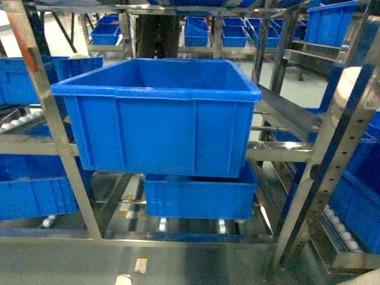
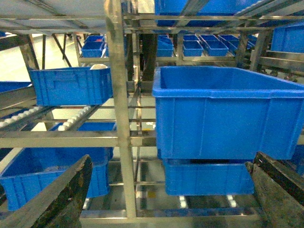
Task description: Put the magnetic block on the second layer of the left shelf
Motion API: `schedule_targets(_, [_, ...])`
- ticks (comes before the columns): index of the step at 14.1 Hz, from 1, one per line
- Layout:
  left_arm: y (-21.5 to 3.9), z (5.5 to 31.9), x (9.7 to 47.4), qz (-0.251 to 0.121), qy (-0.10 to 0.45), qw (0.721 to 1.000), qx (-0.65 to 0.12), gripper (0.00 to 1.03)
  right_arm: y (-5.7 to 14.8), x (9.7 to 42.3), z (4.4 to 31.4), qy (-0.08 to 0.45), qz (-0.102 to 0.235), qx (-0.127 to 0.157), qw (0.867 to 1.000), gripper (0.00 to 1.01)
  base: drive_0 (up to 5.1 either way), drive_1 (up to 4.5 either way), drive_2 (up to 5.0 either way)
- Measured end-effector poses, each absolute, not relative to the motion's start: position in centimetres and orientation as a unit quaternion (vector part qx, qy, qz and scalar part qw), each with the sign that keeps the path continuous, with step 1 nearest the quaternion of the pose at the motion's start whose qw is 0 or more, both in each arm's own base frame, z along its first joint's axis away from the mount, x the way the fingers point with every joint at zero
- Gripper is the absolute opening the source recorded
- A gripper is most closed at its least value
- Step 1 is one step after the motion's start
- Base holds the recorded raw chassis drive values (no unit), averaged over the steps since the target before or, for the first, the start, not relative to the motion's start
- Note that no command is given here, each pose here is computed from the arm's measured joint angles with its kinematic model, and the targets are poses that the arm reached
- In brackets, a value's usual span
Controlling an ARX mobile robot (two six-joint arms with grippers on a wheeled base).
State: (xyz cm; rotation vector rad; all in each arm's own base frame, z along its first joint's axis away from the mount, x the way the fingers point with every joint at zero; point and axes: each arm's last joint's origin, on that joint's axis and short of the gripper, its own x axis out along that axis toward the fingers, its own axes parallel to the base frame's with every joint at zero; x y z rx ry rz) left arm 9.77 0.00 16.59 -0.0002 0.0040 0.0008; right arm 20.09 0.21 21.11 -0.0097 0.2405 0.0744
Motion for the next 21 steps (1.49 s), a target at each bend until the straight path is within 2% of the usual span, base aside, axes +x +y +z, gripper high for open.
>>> schedule_targets(9, [0.00,16.59,9.77,0.000,0.002,1.000,0.000,0.98,0.23,20.09,21.11,0.120,0.038,-0.005,0.992,0.41,-4.9,2.51,2.5])
schedule_targets(11, [0.01,16.54,9.78,0.003,0.005,1.000,0.000,0.98,0.26,20.08,21.11,0.119,0.040,-0.005,0.992,0.41,0.0,0.00,0.0])
schedule_targets(21, [-0.01,16.59,9.77,0.000,0.002,1.000,0.000,0.98,0.32,20.04,21.01,0.121,0.040,-0.005,0.992,0.41,-0.1,4.22,-4.3])
